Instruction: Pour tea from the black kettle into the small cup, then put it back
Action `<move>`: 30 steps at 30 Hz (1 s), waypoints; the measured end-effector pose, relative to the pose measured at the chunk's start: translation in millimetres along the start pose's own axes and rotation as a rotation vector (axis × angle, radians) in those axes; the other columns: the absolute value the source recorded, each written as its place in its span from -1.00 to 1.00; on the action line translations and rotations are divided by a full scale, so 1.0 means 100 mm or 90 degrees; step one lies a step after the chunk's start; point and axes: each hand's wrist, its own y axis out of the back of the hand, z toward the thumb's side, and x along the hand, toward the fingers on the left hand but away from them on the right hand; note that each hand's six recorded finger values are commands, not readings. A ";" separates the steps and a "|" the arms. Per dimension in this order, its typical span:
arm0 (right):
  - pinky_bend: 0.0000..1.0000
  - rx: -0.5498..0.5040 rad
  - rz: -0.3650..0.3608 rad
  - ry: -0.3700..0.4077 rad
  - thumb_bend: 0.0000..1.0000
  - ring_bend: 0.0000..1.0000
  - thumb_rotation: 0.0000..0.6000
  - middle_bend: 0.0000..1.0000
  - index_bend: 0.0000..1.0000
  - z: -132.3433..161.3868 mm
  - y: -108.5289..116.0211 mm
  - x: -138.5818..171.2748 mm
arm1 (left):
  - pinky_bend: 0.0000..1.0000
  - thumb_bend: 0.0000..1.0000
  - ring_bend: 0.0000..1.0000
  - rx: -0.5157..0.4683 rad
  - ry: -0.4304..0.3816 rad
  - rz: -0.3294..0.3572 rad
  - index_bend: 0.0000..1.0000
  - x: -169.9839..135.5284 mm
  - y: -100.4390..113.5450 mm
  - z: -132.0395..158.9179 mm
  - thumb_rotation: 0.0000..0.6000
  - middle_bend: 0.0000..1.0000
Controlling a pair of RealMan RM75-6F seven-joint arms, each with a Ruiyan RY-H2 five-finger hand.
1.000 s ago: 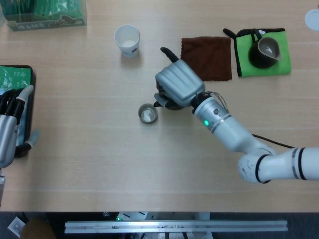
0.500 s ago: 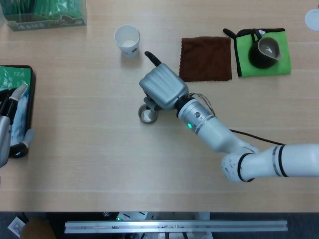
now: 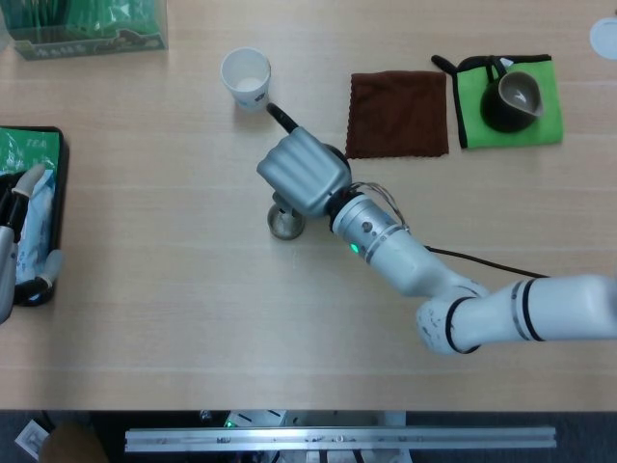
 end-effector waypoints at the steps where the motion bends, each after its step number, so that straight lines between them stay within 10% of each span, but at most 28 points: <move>1: -0.96 0.003 0.001 0.000 -0.22 0.76 0.71 0.83 1.00 0.00 0.00 0.00 | -0.61 -0.46 -0.72 0.000 0.000 0.000 -0.83 0.00 0.00 0.00 1.00 -0.67; 30: -0.96 0.064 0.006 -0.007 -0.22 0.75 0.71 0.83 1.00 -0.01 0.04 0.00 | -0.61 -0.46 -0.72 -0.004 0.001 -0.001 -0.83 0.00 -0.02 0.00 1.00 -0.67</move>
